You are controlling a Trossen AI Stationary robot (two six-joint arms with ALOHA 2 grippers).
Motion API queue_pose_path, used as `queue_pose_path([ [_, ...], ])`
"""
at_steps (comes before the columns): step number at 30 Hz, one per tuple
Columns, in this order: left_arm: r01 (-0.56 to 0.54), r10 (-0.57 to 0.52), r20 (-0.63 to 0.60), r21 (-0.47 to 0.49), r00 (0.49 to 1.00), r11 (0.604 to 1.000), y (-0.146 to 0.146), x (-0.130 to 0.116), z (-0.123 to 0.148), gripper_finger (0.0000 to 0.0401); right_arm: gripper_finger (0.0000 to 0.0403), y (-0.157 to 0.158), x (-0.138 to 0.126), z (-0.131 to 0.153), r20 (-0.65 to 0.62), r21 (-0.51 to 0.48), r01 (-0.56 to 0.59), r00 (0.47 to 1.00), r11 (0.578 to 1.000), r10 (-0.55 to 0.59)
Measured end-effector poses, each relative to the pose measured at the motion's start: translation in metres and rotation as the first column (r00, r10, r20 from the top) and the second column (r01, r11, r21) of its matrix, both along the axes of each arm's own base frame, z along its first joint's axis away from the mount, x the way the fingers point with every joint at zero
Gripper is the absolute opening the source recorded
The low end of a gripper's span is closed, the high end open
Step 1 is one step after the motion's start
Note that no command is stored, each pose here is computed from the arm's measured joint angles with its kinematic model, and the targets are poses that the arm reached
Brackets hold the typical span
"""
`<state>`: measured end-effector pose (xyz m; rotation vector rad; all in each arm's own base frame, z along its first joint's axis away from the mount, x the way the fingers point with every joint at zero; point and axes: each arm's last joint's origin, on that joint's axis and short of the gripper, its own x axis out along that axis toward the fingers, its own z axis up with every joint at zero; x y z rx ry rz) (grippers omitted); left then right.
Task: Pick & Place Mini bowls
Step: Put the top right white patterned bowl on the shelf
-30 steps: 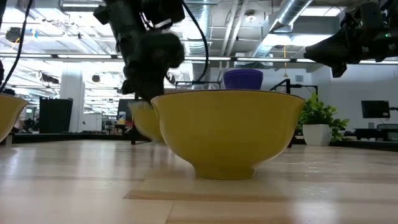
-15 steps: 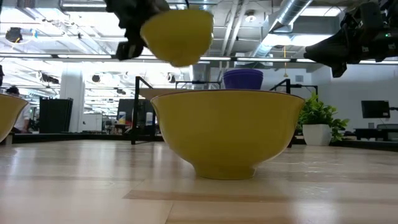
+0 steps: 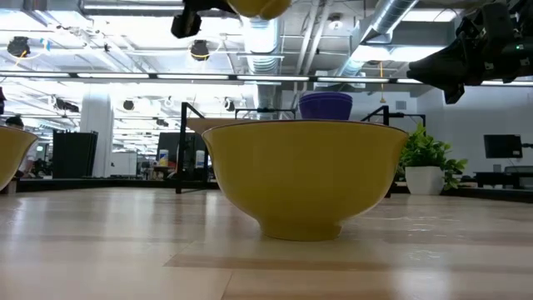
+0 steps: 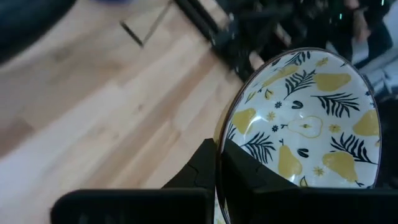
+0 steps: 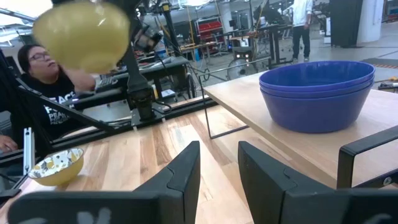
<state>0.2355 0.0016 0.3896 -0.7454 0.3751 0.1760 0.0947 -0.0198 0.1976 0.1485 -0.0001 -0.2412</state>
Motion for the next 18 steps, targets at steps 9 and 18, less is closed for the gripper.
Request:
queue_pose_path([
  [9,-0.125,0.119,0.082,0.083,0.99,0.989,0.033,-0.012,0.039,0.0009,0.0098,0.0,0.0,0.0,0.0,0.001,0.0,1.0,1.0,0.0],
  [18,-0.281,0.269,0.086,0.194,0.959,0.94,0.079,-0.009,0.062,0.0009,0.0098,0.0,0.0,0.0,0.003,0.009,0.002,1.0,1.0,-0.002],
])
